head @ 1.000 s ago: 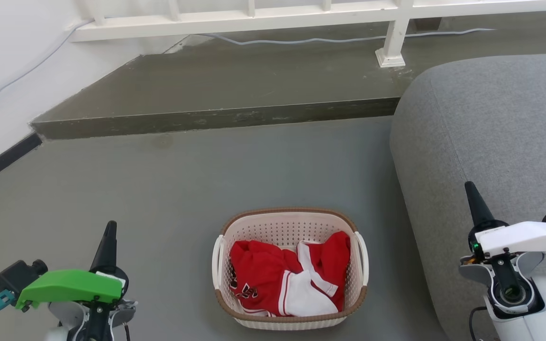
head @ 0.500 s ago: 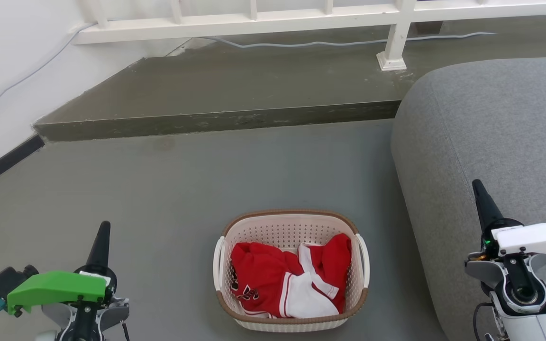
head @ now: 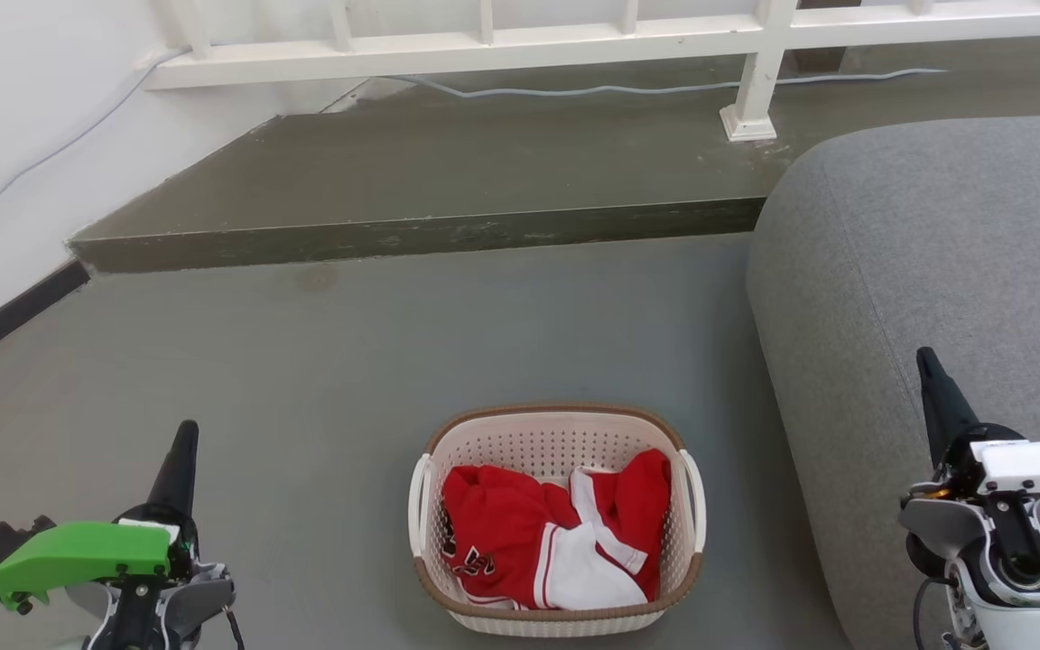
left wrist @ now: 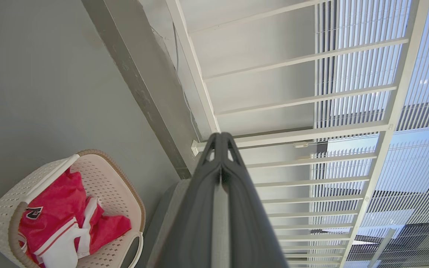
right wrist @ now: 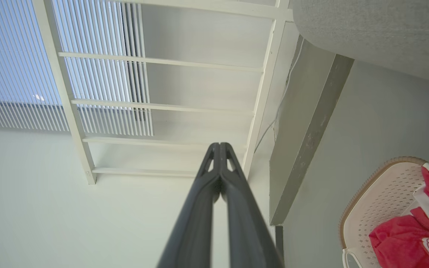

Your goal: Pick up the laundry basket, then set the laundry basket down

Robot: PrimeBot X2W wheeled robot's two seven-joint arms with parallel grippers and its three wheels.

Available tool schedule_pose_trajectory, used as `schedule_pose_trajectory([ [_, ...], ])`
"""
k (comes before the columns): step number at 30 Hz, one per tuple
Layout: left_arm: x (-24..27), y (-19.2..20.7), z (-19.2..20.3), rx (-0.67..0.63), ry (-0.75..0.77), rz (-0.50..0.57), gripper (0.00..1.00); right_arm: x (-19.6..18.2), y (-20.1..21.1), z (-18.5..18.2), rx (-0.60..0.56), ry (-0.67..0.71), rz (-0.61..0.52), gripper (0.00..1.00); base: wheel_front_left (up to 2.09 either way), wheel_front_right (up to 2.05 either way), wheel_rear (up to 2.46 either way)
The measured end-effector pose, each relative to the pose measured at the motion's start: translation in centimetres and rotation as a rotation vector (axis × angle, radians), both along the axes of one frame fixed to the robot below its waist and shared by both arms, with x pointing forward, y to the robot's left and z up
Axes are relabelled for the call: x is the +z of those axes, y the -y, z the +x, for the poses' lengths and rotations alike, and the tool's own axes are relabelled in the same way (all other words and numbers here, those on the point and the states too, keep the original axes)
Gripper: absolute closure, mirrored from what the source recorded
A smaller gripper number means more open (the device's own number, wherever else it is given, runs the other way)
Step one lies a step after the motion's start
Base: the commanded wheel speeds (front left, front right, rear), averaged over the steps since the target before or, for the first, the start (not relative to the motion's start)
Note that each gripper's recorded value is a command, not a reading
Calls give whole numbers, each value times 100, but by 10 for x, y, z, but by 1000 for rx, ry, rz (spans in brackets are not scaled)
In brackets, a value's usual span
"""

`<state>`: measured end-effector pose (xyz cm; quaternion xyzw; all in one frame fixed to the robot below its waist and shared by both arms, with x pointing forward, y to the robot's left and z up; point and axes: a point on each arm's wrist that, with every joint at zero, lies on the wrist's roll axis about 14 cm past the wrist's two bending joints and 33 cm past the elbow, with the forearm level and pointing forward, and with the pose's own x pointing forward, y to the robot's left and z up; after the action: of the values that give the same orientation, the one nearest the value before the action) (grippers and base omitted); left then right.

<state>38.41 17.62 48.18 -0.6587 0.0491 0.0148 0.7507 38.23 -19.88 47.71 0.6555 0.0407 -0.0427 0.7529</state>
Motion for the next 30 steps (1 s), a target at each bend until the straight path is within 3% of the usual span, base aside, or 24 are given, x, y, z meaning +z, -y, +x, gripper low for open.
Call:
schedule_pose_trajectory([
  [12,5,-8,-1,21,21,-132,100,8,6,0,-29,42,140,100,0,0,0],
  [30,5,-9,-1,23,21,-138,100,8,7,0,-32,43,144,100,0,0,0],
])
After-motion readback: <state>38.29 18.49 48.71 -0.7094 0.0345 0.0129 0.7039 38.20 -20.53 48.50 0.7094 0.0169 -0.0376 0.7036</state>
